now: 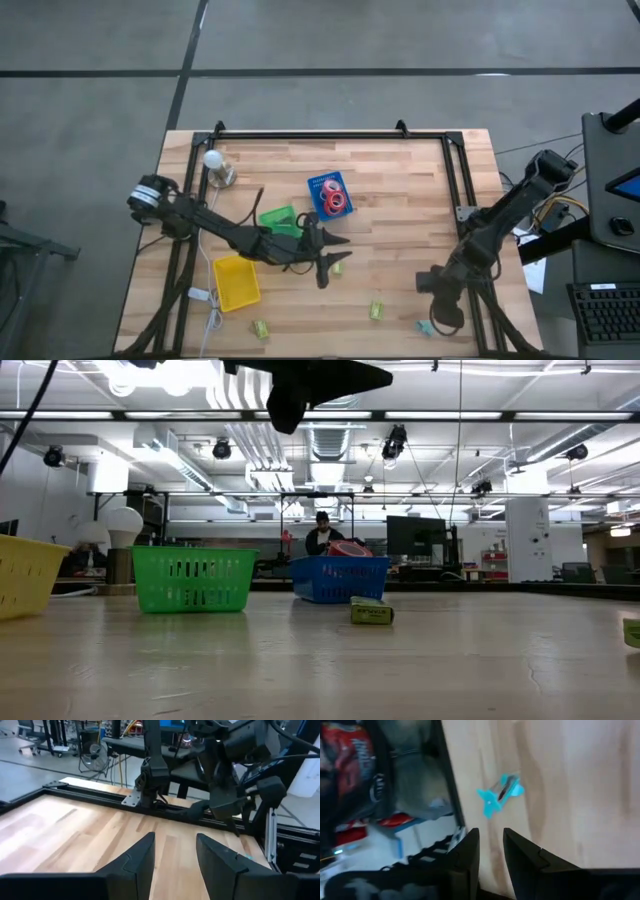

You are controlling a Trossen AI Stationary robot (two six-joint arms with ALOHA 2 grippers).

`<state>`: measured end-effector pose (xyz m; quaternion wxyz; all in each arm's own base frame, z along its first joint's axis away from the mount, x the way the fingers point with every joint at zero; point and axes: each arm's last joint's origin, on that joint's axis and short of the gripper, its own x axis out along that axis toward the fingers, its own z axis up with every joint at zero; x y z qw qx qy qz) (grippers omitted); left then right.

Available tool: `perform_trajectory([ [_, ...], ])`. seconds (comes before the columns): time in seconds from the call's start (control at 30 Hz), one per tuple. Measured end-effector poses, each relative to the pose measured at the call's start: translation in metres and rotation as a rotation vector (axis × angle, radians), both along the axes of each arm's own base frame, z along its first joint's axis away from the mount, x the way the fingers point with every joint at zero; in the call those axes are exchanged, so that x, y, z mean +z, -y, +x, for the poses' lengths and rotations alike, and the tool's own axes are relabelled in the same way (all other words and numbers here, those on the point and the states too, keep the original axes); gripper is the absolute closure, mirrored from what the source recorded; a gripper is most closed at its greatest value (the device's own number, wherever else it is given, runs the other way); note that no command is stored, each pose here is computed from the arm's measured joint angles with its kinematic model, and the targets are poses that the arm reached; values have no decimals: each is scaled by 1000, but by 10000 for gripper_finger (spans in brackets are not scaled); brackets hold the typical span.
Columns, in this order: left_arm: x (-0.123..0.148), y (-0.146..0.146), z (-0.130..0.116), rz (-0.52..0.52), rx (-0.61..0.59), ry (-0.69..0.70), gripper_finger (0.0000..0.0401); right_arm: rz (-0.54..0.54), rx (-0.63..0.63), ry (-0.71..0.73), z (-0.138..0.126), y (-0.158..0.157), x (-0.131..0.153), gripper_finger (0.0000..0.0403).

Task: Pick and place Stapler, Stapler remover, tape
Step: Put the light blue staple remover into the green basket

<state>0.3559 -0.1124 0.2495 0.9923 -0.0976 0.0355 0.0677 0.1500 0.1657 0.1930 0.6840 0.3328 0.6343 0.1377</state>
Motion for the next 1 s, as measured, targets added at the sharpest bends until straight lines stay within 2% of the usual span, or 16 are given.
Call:
perform_trajectory([
  [0.1,-3,1,1,-6,-6,-7,254,61,-3,3,-1,0,-9,313],
  [0.37,-1,1,1,-11,-5,4,254,125,-37,48,-4,4,-31,294],
  [0.53,-2,1,1,-11,-4,3,254,186,-41,98,-3,3,-33,285],
  [1.0,-2,1,1,-9,-4,-1,254,100,-35,-4,1,-8,-57,264],
])
